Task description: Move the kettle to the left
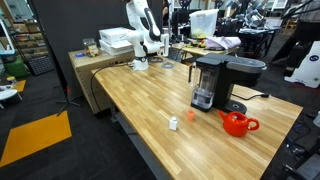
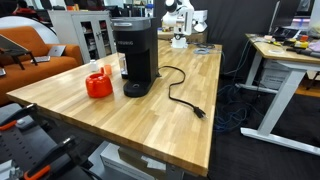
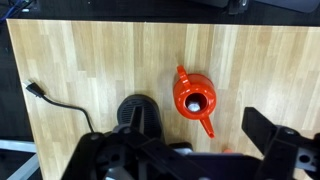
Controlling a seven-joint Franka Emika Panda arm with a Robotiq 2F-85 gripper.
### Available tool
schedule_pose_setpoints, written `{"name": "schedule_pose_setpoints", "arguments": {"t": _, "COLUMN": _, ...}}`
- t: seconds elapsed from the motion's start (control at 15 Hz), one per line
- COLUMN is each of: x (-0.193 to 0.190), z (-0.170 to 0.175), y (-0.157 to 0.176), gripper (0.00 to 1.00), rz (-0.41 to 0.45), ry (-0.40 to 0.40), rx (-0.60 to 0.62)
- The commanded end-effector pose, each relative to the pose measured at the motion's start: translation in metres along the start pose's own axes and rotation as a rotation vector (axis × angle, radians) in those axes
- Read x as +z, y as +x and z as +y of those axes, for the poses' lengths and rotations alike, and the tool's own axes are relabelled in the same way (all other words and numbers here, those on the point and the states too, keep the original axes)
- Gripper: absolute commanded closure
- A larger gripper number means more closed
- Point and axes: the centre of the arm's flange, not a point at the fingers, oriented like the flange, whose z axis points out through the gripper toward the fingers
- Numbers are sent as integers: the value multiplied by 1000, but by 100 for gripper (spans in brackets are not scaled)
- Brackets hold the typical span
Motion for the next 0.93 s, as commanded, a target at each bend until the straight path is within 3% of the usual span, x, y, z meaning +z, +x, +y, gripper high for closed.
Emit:
{"name": "schedule_pose_setpoints", "arguments": {"t": 0.0, "x": 0, "z": 0, "y": 0, "gripper": 0, "rz": 0, "ry": 0, "rx": 0}}
{"name": "schedule_pose_setpoints", "arguments": {"t": 0.47, "x": 18, "z": -11, "y": -2, "gripper": 0, "rz": -25, "ry": 3, "rx": -227}}
{"name": "schedule_pose_setpoints", "arguments": {"t": 0.87, "x": 22, "z": -16, "y": -4, "gripper": 0, "rz": -38, "ry": 12, "rx": -199}}
